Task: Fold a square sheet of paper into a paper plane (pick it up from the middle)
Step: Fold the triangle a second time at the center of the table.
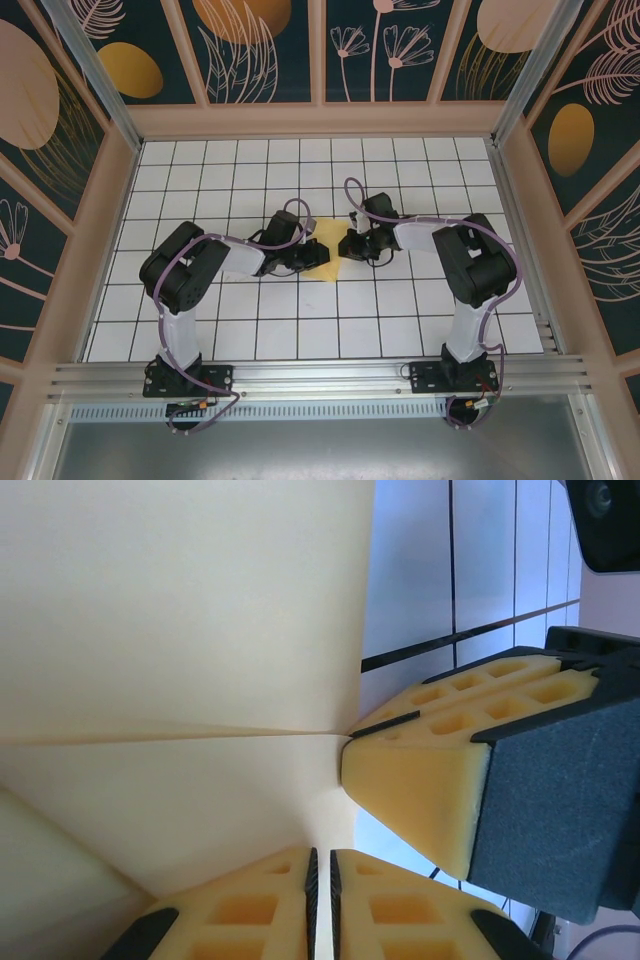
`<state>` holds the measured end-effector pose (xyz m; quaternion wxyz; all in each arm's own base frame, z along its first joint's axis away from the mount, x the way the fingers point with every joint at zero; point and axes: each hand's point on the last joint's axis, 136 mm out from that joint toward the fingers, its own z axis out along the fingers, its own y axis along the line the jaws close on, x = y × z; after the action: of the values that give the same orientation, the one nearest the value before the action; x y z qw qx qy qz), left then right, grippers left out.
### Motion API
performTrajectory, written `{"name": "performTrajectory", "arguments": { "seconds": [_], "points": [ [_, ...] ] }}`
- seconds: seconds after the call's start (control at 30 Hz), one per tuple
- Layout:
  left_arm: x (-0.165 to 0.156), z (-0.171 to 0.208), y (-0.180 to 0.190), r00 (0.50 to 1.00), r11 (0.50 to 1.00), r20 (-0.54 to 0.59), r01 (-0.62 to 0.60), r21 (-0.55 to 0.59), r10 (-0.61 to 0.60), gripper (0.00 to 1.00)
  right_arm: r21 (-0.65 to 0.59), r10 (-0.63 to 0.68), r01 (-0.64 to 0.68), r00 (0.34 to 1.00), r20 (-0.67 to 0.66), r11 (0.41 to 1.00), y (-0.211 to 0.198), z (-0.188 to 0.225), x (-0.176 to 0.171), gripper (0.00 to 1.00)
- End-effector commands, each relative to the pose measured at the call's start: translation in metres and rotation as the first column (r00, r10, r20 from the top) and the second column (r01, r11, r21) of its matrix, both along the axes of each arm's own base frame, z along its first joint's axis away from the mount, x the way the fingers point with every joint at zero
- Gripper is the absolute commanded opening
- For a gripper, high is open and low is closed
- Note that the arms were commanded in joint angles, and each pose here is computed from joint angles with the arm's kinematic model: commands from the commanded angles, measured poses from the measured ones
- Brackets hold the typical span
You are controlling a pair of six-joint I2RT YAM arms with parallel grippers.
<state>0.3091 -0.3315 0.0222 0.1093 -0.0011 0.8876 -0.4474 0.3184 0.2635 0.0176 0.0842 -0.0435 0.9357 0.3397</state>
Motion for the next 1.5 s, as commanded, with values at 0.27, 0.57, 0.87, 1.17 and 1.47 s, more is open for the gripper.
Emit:
{"name": "performTrajectory", "arguments": {
  "seconds": [0.27, 0.57, 0.87, 1.17, 1.47],
  "points": [
    [-0.004, -0.025, 0.011, 0.996, 0.994, -0.071, -0.04, 0.1, 0.047, 0.15, -0.038, -0.04, 0.043, 0.996, 0.074, 0.998, -0.009, 0.026, 0.01, 0.23],
    [-0.002, -0.031, 0.018, 0.99, 0.987, -0.091, -0.092, 0.135, 0.105, 0.13, 0.027, 0.023, -0.024, 0.998, 0.05, 0.999, 0.004, 0.027, -0.006, 0.14],
    [-0.002, -0.03, 0.019, 0.989, 0.985, -0.092, -0.107, 0.135, 0.12, 0.12, 0.038, 0.046, -0.047, 0.999, 0.014, 0.998, 0.01, 0.016, -0.008, 0.09],
    [-0.003, -0.03, 0.018, 0.989, 0.986, -0.095, -0.101, 0.135, 0.114, 0.12, 0.01, 0.05, -0.05, 0.999, -0.014, 0.999, 0.008, 0.001, -0.009, 0.09],
    [-0.002, -0.019, 0.015, 0.991, 0.989, -0.079, -0.095, 0.117, 0.104, 0.12, -0.051, 0.036, -0.038, 0.998, -0.042, 0.998, 0.0, -0.014, -0.009, 0.08]
  ]
}}
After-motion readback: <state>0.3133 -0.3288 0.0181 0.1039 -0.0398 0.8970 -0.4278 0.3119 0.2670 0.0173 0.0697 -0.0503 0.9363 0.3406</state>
